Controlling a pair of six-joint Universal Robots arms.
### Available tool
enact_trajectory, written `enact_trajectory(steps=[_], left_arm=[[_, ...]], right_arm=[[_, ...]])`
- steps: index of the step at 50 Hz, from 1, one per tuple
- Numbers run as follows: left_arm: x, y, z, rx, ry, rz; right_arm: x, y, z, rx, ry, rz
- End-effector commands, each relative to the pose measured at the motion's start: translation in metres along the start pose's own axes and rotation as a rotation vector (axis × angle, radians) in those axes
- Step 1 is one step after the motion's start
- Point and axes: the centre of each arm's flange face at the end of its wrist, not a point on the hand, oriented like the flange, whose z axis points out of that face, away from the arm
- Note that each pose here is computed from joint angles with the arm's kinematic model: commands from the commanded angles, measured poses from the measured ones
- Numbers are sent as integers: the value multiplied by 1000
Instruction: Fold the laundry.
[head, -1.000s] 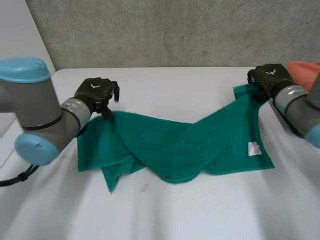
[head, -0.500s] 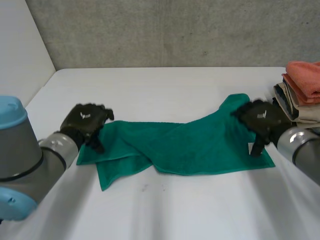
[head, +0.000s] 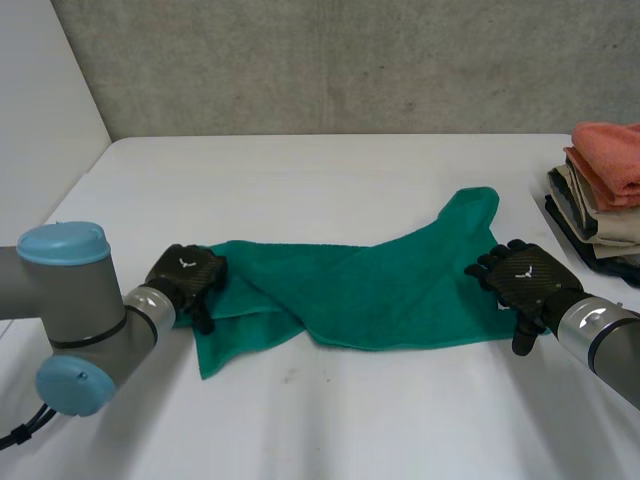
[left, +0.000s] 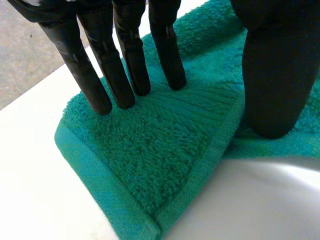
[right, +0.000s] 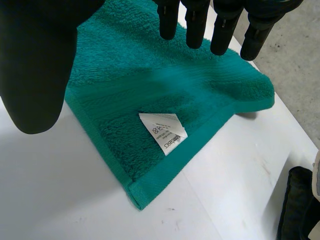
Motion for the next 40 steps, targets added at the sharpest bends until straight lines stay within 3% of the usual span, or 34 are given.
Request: enact_trajectory(steps=[1, 25, 29, 40], left_arm=[[-7, -4, 6, 33, -24, 1], [-16, -9, 21, 48, -54, 8], [-16, -15, 21, 59, -56, 7], [-18, -111, -38, 302, -87, -22]], right_arm=[[-1, 1, 0, -1, -1, 0], [-2, 5, 4, -1, 12, 3], [1, 2, 2, -11, 14, 105], [-3, -10, -12, -78, -76, 300]])
